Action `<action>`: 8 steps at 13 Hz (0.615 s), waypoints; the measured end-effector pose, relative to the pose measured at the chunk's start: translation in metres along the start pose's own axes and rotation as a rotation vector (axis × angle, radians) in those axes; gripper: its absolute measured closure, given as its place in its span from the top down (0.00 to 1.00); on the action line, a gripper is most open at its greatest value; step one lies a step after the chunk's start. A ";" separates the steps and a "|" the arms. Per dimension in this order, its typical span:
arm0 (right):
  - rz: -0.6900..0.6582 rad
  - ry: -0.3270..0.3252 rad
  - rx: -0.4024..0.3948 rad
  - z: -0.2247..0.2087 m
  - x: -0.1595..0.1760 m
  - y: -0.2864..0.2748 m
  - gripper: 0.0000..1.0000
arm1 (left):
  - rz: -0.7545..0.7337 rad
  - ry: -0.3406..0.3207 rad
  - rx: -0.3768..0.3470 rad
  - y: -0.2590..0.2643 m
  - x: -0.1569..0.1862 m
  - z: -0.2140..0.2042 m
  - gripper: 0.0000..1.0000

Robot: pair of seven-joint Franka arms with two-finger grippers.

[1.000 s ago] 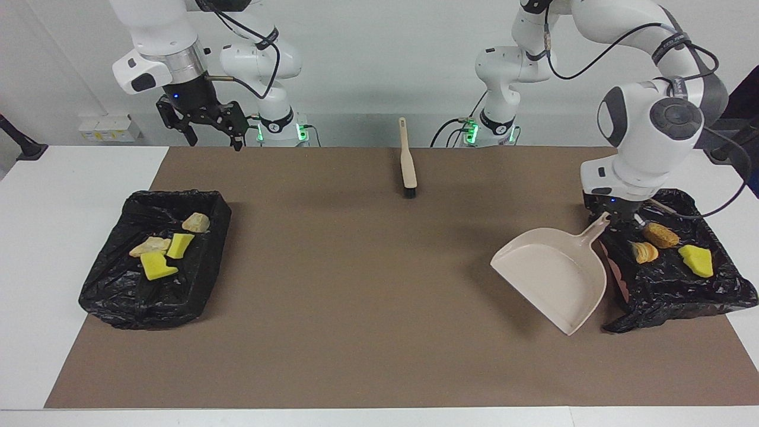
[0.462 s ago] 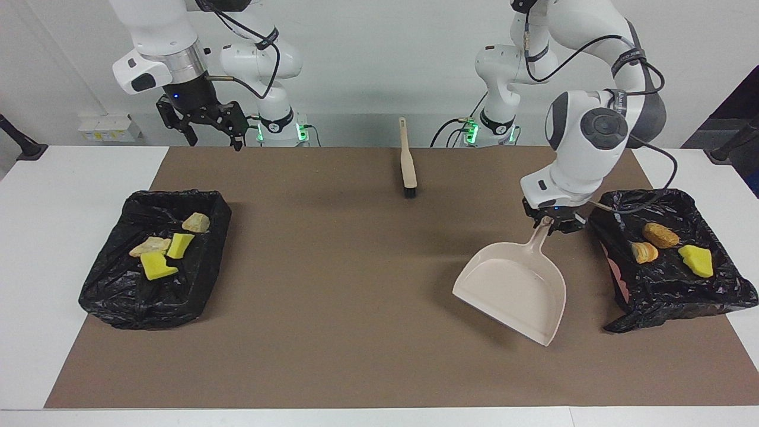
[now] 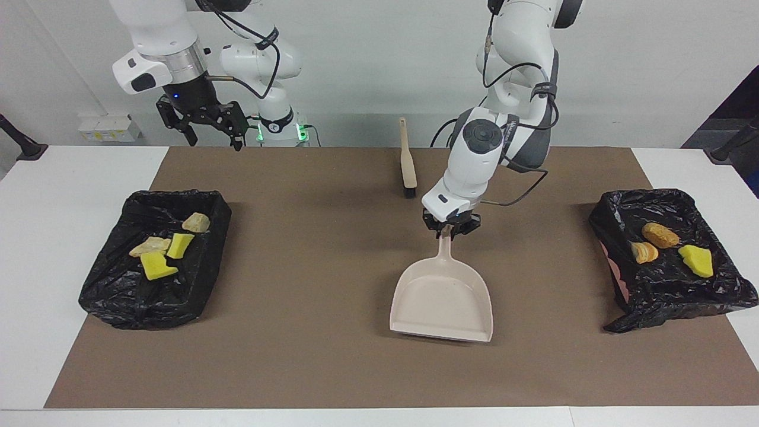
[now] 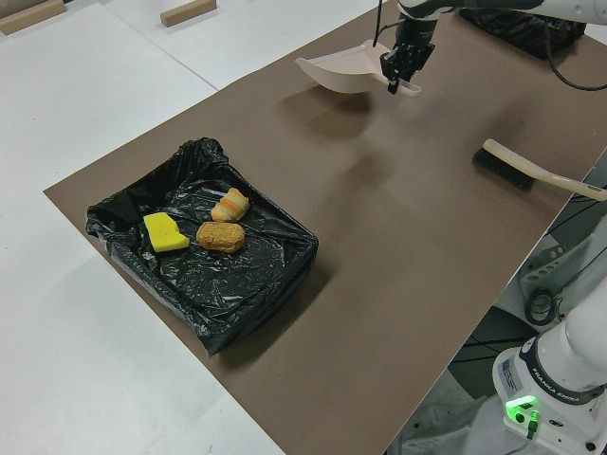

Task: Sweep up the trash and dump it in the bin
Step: 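Set the dustpan down on the table with the left gripper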

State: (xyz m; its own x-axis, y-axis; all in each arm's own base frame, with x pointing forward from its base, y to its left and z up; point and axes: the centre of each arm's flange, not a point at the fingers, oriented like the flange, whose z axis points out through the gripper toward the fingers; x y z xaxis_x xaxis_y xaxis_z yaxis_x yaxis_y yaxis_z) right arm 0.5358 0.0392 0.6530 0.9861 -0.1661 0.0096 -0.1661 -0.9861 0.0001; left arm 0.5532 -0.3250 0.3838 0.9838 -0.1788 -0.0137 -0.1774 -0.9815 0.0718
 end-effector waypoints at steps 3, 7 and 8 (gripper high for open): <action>0.000 0.000 0.000 0.000 0.000 0.000 1.00 | -0.008 -0.022 -0.003 0.006 -0.012 0.023 0.32; 0.001 -0.001 0.000 0.000 0.000 0.001 1.00 | -0.012 -0.015 -0.002 0.005 -0.021 0.038 0.32; 0.002 -0.001 0.000 0.000 0.000 0.001 1.00 | -0.016 -0.015 -0.001 0.004 -0.020 0.038 0.39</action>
State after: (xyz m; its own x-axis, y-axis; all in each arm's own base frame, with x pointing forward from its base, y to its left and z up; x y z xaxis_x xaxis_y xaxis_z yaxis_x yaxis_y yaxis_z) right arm 0.5358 0.0383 0.6527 0.9858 -0.1677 0.0090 -0.1677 -0.9858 0.0002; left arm 0.5318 -0.3276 0.3462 0.9860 -0.1644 -0.0294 -0.1619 -0.9841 0.0725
